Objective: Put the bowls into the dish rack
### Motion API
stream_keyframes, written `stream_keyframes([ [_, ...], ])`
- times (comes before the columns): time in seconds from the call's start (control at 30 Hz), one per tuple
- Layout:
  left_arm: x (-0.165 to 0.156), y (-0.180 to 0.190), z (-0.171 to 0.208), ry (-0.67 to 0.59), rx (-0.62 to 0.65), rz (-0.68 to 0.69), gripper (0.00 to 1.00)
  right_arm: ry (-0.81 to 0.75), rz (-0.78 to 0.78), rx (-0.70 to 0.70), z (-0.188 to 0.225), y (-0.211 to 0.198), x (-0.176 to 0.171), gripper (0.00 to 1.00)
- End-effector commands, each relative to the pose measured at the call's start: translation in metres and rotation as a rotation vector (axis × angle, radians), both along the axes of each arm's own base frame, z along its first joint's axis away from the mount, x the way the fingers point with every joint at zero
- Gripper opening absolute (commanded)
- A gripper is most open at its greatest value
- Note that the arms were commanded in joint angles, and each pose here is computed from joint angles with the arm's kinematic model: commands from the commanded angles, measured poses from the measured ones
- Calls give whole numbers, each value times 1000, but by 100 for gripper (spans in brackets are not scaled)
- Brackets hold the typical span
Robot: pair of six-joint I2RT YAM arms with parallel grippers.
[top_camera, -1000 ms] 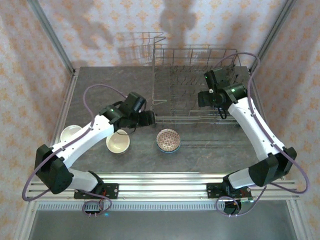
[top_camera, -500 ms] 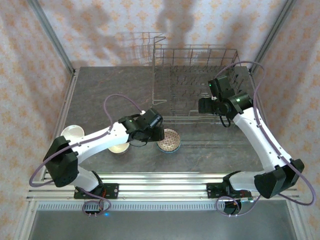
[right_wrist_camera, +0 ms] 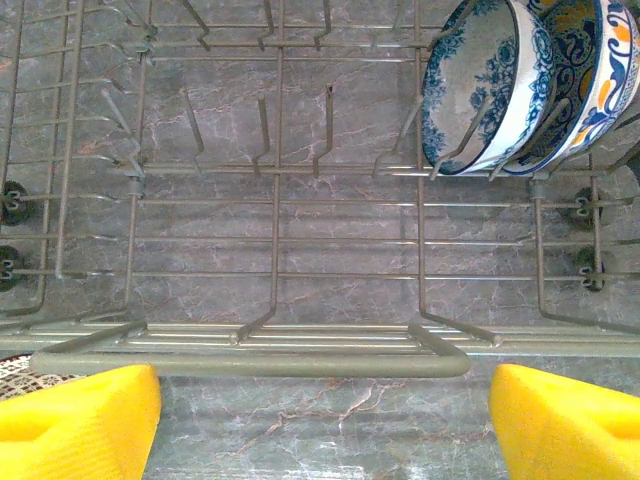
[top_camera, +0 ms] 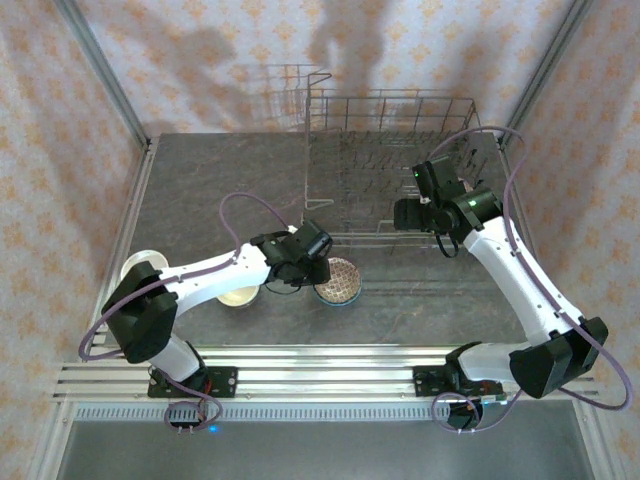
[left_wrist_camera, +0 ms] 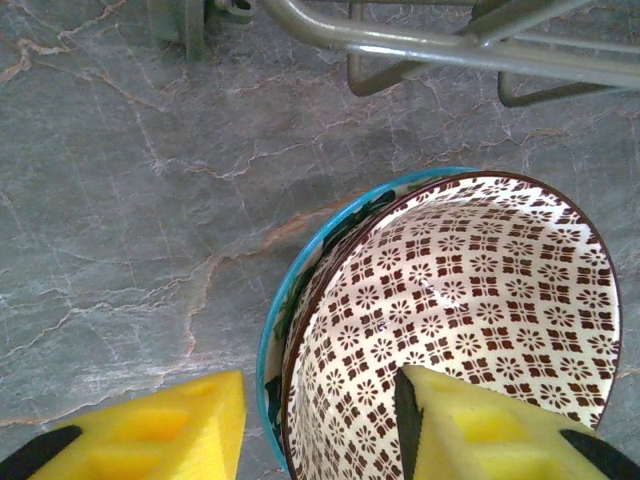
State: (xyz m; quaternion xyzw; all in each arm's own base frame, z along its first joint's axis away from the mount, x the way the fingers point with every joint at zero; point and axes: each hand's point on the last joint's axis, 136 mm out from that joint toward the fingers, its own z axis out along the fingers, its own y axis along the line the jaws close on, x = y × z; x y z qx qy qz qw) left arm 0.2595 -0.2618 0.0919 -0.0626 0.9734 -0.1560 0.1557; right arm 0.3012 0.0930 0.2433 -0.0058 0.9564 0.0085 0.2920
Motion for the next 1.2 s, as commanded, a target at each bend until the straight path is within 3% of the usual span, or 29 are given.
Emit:
stream_keyframes([
  [0.0, 2, -4, -10, 12, 25, -1, 42, 4, -9, 6, -4, 3, 2, 85],
  [0.37, 4, -10, -20, 45, 44, -13, 36, 23, 0, -4, -12, 5, 6, 85],
  [0.87, 0, 1, 11, -53, 33, 11, 44, 8, 6, -2, -6, 6, 8, 85],
  [1.17, -7, 11, 6, -57, 40, 36, 45, 15, 9, 8, -8, 9, 9, 85],
])
